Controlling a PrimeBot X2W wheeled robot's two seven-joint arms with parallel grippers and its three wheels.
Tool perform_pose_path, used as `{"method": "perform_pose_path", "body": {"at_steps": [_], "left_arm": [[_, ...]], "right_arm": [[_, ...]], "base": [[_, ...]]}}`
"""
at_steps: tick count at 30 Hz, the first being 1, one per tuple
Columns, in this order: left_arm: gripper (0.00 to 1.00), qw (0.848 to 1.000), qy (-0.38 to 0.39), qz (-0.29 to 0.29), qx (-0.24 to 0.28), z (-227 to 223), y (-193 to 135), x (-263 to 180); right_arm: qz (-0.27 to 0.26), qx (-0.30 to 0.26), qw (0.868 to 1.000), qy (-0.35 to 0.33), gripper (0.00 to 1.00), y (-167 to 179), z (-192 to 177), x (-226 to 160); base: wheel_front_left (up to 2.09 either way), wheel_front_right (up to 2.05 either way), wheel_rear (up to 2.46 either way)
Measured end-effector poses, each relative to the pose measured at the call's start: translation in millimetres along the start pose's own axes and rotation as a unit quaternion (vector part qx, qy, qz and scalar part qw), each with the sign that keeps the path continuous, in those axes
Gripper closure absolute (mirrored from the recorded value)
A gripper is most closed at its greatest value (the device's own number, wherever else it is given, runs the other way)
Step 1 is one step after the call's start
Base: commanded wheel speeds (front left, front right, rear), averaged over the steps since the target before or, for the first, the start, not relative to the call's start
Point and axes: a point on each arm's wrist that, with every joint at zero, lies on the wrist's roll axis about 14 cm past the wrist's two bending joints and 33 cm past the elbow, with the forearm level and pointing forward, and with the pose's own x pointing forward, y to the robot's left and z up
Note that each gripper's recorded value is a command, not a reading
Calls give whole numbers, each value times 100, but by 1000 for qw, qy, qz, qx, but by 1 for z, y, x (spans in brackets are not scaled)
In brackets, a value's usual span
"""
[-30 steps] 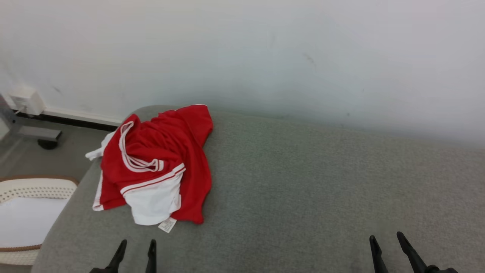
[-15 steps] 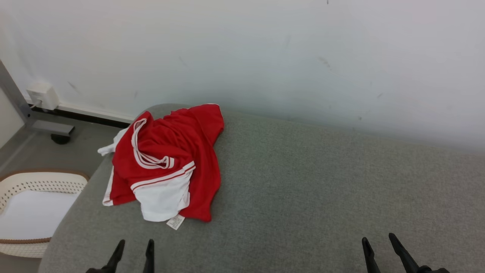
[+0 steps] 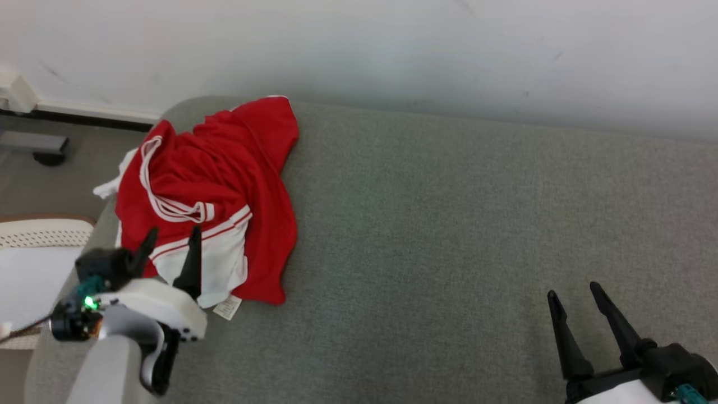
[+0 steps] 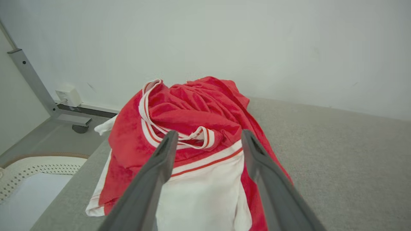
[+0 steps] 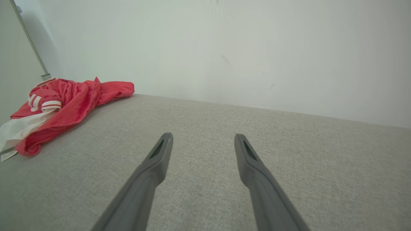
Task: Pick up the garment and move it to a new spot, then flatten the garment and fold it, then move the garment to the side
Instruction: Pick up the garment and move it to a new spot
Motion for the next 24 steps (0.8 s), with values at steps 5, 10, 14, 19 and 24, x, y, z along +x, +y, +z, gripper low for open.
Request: {"method": "perform_pose_path", "body": {"at_steps": [5,10,14,19,24], "left_arm": [[0,998,59,7,-36,-13,0,51],[0,989,143,14,-37,-48,3,83],[0,981,191,14,-34,-73,-1,102],[0,969,244,13,-24,-102,-8,117],[95,962,271,18,-16,-116,-12,125]], "right_arm": [[-8,6,1000,14,0,-17,-17,20],[-14,14,999,36,0,-31,-39,33],[-17,15,999,48,0,-40,-52,41],[-23,13,998,52,0,-50,-58,46],[-35,9,998,52,0,-60,-59,45]], "base": [[0,0,0],[0,0,0],[0,0,0],[0,0,0],[0,0,0]]}}
